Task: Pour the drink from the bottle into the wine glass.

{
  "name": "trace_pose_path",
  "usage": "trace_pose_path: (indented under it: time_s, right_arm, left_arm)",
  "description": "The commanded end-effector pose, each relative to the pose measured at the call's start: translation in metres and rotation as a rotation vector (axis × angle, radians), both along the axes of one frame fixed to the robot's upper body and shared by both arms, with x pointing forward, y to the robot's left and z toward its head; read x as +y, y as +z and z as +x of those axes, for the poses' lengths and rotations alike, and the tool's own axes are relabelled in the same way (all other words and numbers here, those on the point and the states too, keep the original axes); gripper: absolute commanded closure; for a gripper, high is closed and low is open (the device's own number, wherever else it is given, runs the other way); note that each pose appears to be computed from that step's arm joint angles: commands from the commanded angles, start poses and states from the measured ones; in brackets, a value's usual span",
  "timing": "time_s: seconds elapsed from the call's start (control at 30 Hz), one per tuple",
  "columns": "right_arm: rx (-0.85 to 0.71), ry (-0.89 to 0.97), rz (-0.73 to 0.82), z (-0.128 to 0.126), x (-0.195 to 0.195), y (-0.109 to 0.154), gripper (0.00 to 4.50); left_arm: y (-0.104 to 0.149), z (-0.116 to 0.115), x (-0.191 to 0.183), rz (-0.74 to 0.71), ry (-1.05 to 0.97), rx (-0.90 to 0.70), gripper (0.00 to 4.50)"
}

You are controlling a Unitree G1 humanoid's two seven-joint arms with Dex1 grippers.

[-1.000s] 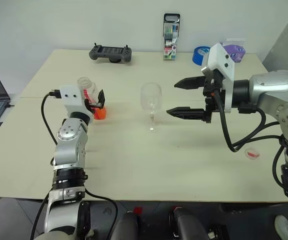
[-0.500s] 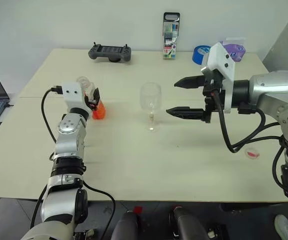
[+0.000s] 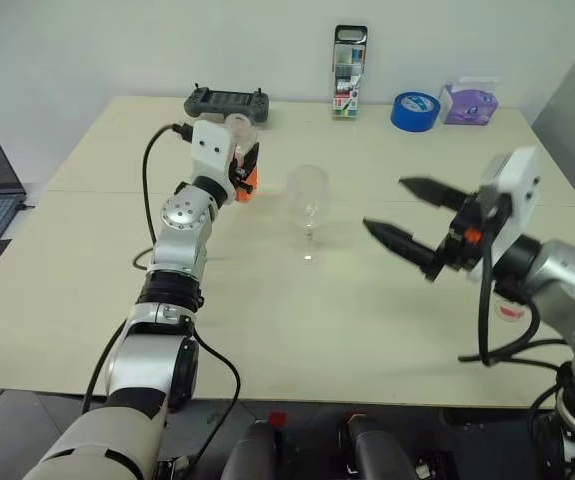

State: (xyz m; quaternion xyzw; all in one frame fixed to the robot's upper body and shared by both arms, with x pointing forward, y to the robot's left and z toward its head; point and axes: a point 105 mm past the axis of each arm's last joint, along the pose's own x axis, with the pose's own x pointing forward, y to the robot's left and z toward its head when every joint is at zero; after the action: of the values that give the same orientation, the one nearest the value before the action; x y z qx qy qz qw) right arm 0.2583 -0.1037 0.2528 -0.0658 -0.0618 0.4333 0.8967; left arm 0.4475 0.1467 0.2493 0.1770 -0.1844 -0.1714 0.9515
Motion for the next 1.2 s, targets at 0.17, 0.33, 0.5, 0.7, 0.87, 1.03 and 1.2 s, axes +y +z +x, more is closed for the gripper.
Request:
trace_pose_path:
  time_s: [0.17,0.33,0.5,0.7,0.87,1.03,1.2]
  right_arm:
    - [-0.037,-0.043,0.007,-0.006,-0.004,-0.003,0.0]
    - [-0.03,-0.077,-0.032,-0.005,-0.012,-0.015,0.0]
    - [-0.032,-0.094,-0.053,-0.005,-0.014,-0.024,0.0]
    - [-0.057,-0.106,-0.057,-0.003,-0.015,-0.023,0.0]
    - [-0.083,-0.125,-0.07,-0.001,-0.019,-0.023,0.0]
    - [-0.085,-0.13,-0.082,-0.001,-0.021,-0.025,0.0]
    - [-0.083,-0.131,-0.095,-0.002,-0.022,-0.027,0.0]
  left_arm:
    - [0.049,-0.024,-0.033,0.47,-0.173,-0.266,2.81]
    - [0.053,-0.032,-0.036,0.701,-0.202,-0.381,2.81]
    - [0.047,-0.03,-0.028,0.853,-0.168,-0.444,2.81]
    - [0.048,-0.031,-0.027,0.936,-0.154,-0.513,2.81]
    - [0.047,-0.028,-0.027,0.985,-0.128,-0.546,2.81]
    - [0.049,-0.027,-0.028,0.997,-0.108,-0.579,2.81]
    - [0.047,-0.028,-0.034,1.02,-0.126,-0.605,2.81]
